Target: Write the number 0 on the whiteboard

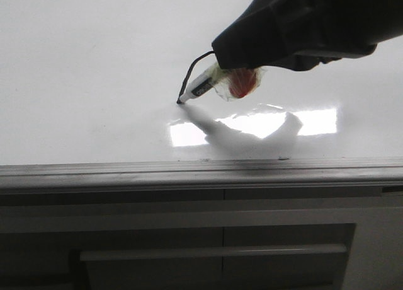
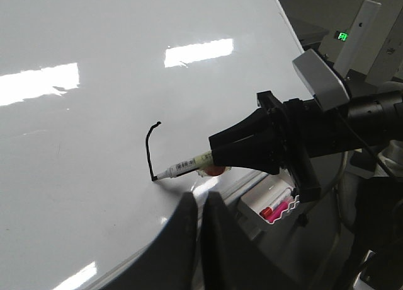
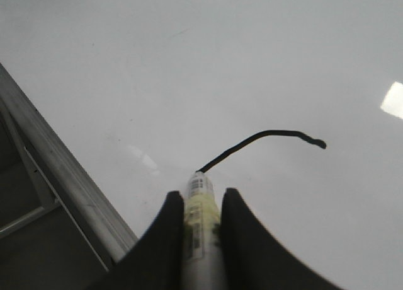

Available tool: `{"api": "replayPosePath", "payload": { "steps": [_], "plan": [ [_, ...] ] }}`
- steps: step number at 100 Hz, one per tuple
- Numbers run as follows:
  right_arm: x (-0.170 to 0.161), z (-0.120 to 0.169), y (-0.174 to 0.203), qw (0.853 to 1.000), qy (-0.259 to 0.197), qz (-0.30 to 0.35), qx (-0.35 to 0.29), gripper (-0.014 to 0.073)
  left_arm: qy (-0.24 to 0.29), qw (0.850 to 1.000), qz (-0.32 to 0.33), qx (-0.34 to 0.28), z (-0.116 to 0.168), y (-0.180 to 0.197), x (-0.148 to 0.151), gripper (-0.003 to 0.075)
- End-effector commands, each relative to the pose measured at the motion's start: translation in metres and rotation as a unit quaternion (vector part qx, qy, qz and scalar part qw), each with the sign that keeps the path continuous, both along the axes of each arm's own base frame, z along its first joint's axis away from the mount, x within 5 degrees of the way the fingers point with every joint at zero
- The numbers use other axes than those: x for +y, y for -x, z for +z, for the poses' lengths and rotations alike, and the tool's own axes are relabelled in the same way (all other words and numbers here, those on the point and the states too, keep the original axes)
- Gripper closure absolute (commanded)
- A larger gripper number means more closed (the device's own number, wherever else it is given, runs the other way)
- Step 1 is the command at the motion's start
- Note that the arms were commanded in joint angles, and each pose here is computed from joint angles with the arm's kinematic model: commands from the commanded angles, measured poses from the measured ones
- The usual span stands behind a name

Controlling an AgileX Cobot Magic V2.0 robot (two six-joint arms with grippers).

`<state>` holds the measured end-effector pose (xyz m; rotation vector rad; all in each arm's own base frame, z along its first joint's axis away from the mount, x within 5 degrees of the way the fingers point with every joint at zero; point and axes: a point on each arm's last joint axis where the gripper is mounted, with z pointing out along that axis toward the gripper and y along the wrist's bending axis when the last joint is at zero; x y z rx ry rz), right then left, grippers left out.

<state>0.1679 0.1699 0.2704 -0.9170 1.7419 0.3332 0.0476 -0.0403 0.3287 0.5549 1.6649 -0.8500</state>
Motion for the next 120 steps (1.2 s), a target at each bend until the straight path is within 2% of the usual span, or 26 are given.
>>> {"api": "replayPosePath", "payload": {
  "steps": [1,32,85,120],
  "plan": [
    [-0.001,0.006,-0.001,1.0,-0.006,0.0,-0.004,0.0642,0.025,0.999,-0.018,-0.018,0.012,0.002,-0.002,0.074],
    [-0.009,-0.012,0.006,0.999,-0.008,-0.02,0.028,0.0642,0.025,0.999,-0.019,-0.017,0.011,0.002,-0.002,0.074],
    [-0.05,-0.001,0.005,0.994,-0.049,-0.093,0.016,0.0642,0.025,0.999,-0.019,-0.017,0.011,0.002,-0.002,0.074],
    [-0.067,0.002,-0.007,0.988,-0.047,-0.145,0.001,0.0642,0.025,0.999,-0.019,-0.017,0.011,0.002,-0.002,0.074]
  ]
}}
